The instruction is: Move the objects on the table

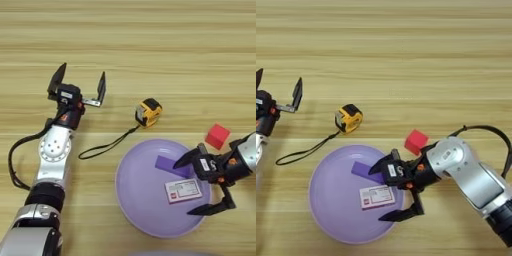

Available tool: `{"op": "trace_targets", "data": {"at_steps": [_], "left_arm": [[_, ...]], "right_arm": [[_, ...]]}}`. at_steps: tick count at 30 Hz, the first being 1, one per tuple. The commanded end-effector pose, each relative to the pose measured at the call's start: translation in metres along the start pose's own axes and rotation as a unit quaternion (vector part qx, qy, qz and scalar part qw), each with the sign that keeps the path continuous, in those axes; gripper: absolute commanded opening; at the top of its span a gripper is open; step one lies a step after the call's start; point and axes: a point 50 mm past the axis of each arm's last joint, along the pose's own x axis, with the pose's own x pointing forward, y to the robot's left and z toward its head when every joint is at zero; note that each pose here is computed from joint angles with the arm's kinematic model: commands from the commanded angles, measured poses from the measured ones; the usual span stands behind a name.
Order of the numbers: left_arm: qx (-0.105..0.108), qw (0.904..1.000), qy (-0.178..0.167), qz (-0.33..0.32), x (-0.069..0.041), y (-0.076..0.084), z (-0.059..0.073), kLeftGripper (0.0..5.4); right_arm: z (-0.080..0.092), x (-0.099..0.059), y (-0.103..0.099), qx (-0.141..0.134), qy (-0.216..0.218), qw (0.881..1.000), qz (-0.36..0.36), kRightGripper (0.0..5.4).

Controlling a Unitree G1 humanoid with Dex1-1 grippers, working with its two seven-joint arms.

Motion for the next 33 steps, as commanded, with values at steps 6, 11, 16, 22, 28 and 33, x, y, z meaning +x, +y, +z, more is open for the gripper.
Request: {"op": "trace_targets", "data": {"at_steps": [6, 11, 16, 22, 28, 33], "left_arm": [[0.006, 0.9999, -0.006, -0.007, 0.003, -0.003, 0.002, 5.4], [0.006, 0.9999, -0.007, -0.007, 0.003, -0.004, 0.002, 5.4], [0.006, 0.9999, -0.007, -0.007, 0.003, -0.004, 0.003, 5.4], [0.006, 0.9999, -0.008, -0.007, 0.003, -0.004, 0.003, 5.4], [0.006, 0.9999, -0.008, -0.006, 0.003, -0.005, 0.003, 5.4], [0.006, 0.9999, -0.008, -0.006, 0.003, -0.005, 0.003, 5.4]], "right_arm": [[-0.002, 0.002, 0.0, -0.012, 0.037, 0.999, 0.032, 4.92], [-0.002, 0.005, 0.001, -0.035, 0.046, 0.998, 0.038, 4.39], [-0.002, 0.007, 0.002, -0.048, 0.048, 0.997, 0.038, 3.94], [-0.009, 0.014, 0.002, -0.038, 0.078, 0.995, 0.044, 3.23], [-0.006, 0.015, -0.001, -0.042, 0.072, 0.996, 0.042, 2.75], [-0.005, 0.013, -0.004, -0.042, 0.065, 0.996, 0.033, 2.21]]}}
